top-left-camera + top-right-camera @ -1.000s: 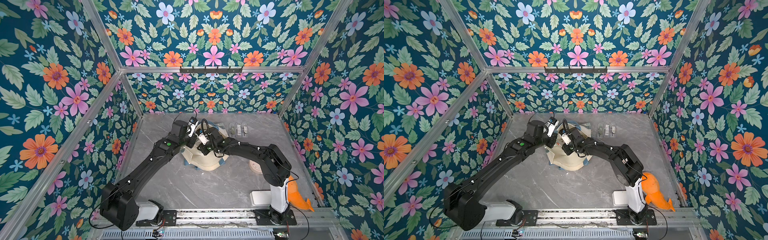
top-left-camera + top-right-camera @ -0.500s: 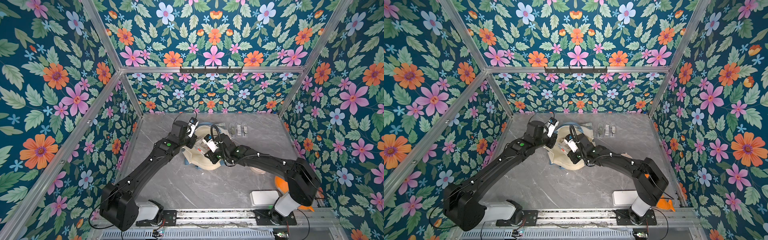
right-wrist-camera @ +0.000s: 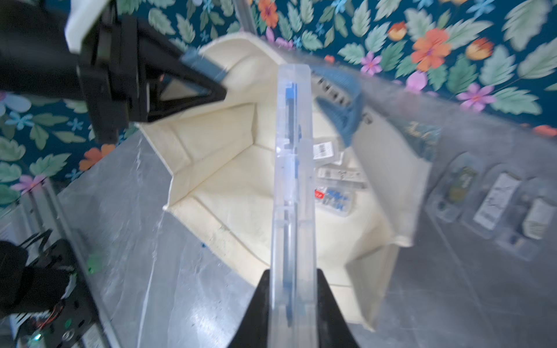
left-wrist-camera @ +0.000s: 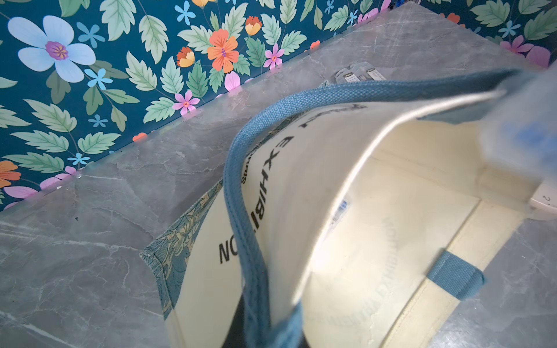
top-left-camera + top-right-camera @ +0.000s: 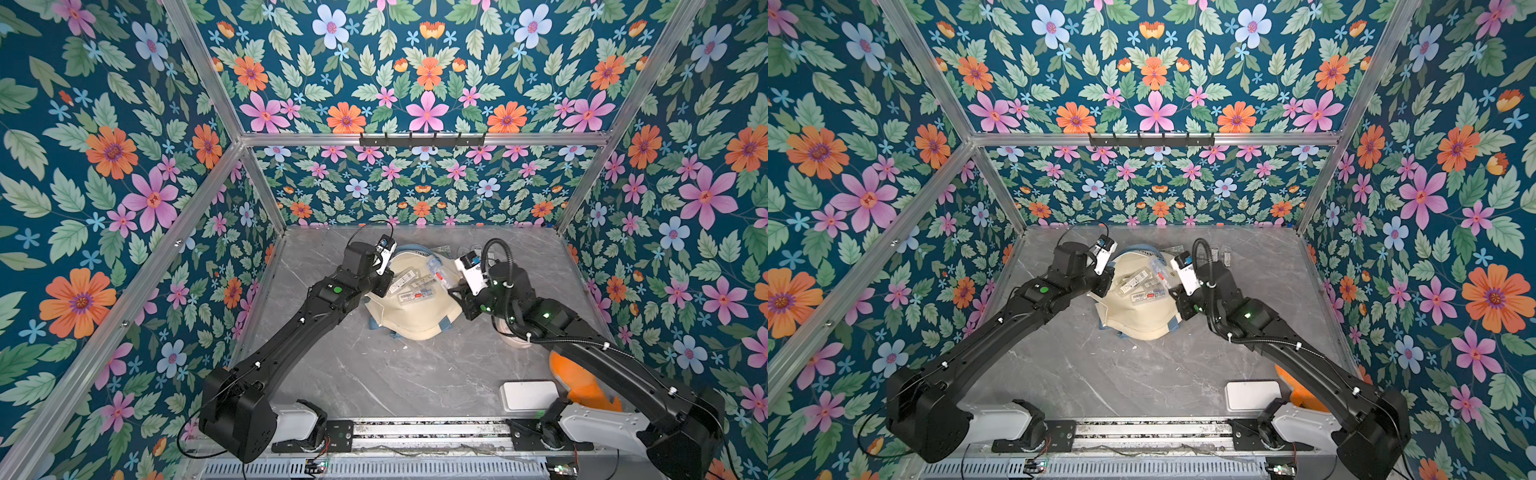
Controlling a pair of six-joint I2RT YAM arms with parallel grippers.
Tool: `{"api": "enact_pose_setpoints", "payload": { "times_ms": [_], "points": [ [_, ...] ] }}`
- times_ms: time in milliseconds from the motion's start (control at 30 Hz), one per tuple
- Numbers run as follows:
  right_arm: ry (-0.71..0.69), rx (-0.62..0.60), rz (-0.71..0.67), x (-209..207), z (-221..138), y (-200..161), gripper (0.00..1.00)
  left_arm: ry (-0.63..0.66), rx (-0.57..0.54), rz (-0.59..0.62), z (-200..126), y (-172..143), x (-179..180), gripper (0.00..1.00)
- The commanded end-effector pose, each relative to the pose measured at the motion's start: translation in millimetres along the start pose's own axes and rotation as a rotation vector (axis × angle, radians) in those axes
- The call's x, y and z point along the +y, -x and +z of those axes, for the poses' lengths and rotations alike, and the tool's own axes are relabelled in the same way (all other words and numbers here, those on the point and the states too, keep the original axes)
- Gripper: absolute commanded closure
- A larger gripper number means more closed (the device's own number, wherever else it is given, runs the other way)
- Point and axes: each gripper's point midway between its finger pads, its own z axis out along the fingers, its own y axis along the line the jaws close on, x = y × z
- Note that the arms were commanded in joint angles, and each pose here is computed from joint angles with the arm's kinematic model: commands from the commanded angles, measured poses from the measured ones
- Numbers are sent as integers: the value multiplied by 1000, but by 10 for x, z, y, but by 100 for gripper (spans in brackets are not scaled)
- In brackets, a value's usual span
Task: Take out the compass set from the canvas bag
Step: Pick up the compass set from the canvas bag, then place the compass set at the center of the board.
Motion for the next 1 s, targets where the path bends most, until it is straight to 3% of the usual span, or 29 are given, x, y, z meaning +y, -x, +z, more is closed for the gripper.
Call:
{"api": "enact_pose_setpoints", "payload": {
  "times_ms": [0, 100, 200, 333, 467, 700, 967],
  "points": [
    [-43, -105, -5, -332, -84, 364, 97, 3, -48, -7, -14, 113, 13, 100],
    [-99, -177, 115, -923, -45, 515, 99, 2, -52, -8, -16, 126, 11, 100],
    [-167, -187, 231, -1526, 107, 443, 99, -2, -54, -8, -14, 143, 7, 100],
    [-306, -113, 310, -2278, 349, 147, 98, 0, -55, -5, -17, 161, 12, 100],
    [-352, -26, 460, -2830, 532, -235, 98, 6, -58, -4, -31, 175, 22, 100],
    [-418, 127, 616, -3256, 732, -833, 97, 12, -53, 4, -42, 158, 31, 100],
    [-419, 256, 664, -3383, 916, -1194, 94, 9, -44, 7, -33, 132, 26, 100]
  ]
}}
